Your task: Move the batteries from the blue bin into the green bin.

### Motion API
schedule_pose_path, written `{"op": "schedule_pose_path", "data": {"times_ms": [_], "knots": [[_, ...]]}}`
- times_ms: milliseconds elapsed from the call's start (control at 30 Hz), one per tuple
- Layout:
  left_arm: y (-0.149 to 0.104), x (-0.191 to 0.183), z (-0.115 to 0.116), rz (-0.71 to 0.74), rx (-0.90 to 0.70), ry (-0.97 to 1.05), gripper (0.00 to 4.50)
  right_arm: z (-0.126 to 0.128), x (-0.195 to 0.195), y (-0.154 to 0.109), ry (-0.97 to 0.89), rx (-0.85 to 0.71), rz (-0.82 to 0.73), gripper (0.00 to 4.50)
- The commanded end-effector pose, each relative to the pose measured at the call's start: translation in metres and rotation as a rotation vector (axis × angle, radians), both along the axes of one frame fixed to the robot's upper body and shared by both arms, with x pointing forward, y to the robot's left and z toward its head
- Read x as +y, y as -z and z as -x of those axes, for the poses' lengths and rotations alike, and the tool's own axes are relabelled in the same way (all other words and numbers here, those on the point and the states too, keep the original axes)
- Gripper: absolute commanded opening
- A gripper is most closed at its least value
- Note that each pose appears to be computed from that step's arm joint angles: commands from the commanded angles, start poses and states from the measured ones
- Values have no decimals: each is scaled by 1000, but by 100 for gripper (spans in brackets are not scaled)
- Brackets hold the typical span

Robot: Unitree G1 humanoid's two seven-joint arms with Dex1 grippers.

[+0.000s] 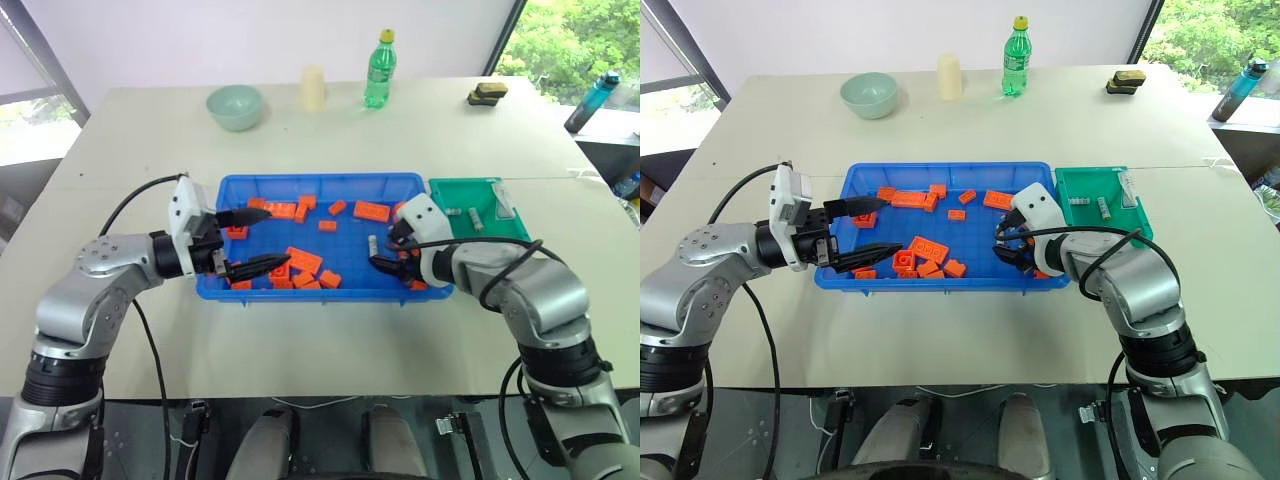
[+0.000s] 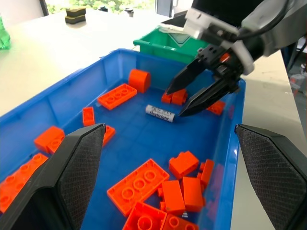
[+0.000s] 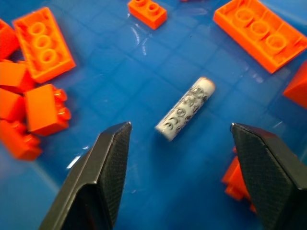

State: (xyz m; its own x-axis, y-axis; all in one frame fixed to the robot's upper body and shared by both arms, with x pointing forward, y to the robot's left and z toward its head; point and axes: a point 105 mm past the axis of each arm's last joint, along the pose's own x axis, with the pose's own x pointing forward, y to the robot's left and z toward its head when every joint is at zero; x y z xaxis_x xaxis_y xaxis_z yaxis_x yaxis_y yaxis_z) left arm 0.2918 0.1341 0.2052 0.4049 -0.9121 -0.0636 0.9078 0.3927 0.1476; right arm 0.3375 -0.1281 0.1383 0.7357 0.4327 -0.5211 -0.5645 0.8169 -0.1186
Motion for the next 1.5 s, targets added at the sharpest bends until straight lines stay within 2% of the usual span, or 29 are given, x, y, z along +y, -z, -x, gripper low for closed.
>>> {"op": "schedule_pose_path", "data": {"times_ms": [33, 367, 467, 633, 767, 833, 900, 1000, 1067, 1133, 1233, 1367, 1433, 1500], "knots": [[-9, -1, 4, -8, -44, 7, 450, -13, 8, -10, 7, -43, -33, 338], [-11, 0, 5, -7, -52, -12, 450, -21, 18, 2, 3, 9, -66, 338], [-13, 0, 4, -4, -57, -18, 450, -20, 22, 1, -16, 9, -69, 257], [-14, 1, 3, -1, -59, -21, 450, -17, 25, -1, -30, 11, -76, 7], [-14, 1, 1, 2, -58, -20, 450, -16, 31, -13, -47, 1, -129, 7], [-14, 0, 1, 6, -55, -16, 450, -12, 36, -34, -90, -20, -206, 7], [-12, 0, 1, 7, -50, -10, 450, -11, 33, -66, -113, -70, -292, 7], [-10, 0, 1, 7, -45, -5, 450, -9, 6, -109, -84, -141, -363, 7], [-10, 2, 1, 6, -43, -6, 450, -8, -22, -124, -32, -182, -345, 7], [-10, 6, 0, 5, -40, -13, 450, -6, -59, -126, 46, -219, -254, 7], [-11, 14, -5, 3, -38, -37, 450, -1, -108, -110, 138, -212, -92, 7], [-15, 26, -14, -3, -50, -76, 450, 8, -132, -88, 156, -155, -43, 7], [-18, 33, -20, -2, -58, -98, 450, 9, -136, -79, 155, -152, -31, 117], [-23, 41, -27, 4, -65, -124, 450, 6, -138, -72, 158, -182, -10, 197]]}}
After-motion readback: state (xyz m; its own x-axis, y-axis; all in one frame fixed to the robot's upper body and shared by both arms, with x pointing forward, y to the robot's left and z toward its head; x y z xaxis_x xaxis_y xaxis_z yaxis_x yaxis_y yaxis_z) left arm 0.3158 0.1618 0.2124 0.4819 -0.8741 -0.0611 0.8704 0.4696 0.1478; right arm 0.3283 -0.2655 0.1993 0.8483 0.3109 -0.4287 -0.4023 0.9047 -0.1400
